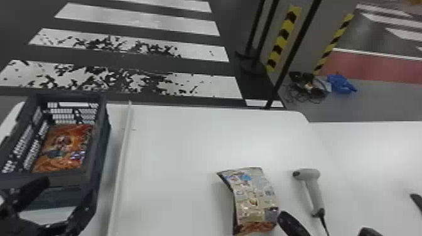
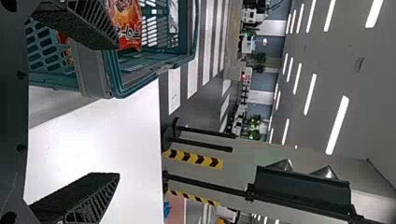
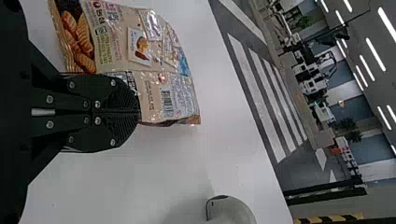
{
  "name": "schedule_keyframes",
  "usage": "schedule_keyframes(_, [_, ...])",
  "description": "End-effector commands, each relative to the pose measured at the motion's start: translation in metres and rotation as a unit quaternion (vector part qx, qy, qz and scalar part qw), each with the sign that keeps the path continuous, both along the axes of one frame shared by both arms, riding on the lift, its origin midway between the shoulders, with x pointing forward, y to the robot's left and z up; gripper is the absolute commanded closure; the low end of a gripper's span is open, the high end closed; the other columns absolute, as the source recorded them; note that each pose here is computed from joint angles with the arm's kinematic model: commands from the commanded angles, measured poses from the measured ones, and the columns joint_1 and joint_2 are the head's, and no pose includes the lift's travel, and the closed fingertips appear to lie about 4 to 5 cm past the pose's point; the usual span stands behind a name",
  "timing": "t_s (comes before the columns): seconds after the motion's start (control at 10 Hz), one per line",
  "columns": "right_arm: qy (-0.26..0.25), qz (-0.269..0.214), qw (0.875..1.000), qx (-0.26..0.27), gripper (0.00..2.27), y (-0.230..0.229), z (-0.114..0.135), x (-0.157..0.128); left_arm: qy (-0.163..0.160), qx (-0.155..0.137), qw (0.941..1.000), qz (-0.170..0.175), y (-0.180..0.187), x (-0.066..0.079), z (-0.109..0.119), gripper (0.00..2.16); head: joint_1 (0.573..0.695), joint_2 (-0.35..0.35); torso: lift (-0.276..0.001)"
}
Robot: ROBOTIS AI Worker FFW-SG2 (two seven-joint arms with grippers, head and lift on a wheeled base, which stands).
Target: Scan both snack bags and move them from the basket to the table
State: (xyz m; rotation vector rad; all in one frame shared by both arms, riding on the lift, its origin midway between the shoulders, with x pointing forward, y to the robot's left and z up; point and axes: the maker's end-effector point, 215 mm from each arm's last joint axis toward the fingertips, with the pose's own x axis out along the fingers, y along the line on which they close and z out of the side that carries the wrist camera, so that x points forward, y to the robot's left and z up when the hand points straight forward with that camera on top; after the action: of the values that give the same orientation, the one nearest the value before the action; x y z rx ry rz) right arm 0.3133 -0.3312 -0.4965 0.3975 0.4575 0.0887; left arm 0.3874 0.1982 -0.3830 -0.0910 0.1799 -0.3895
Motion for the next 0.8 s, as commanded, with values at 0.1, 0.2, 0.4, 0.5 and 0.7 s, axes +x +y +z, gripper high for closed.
schedule_keyframes(0.1, [-0.037, -0.007, 0.999, 0.025, 2.25, 0.002, 0.044, 0.003, -0.003, -0.001, 1.0, -0.002, -0.003, -0.003, 0.004, 0.01, 0.695, -0.216, -0.098])
schedule_keyframes(0.2, [-0.043, 0.003, 0.999, 0.026, 2.25, 0.009, 0.058, 0.008, -0.004, -0.003, 1.0, -0.003, -0.004, -0.005, 0.007, 0.01, 0.695, -0.219, -0.098])
schedule_keyframes(0.4, [-0.062, 0.019, 0.998, 0.014, 2.25, 0.021, 0.075, 0.028, -0.009, -0.003, 1.0, -0.003, -0.006, -0.011, 0.013, 0.01, 0.695, -0.208, -0.098])
schedule_keyframes(0.5, [-0.066, 0.033, 0.997, 0.0, 2.25, 0.032, 0.075, 0.04, -0.007, -0.003, 1.0, -0.003, -0.006, -0.013, 0.013, 0.01, 0.695, -0.197, -0.098])
schedule_keyframes(0.7, [-0.066, 0.053, 0.996, -0.011, 2.25, 0.054, 0.061, 0.063, -0.005, 0.0, 1.0, -0.004, -0.006, -0.017, 0.012, 0.01, 0.695, -0.168, -0.098])
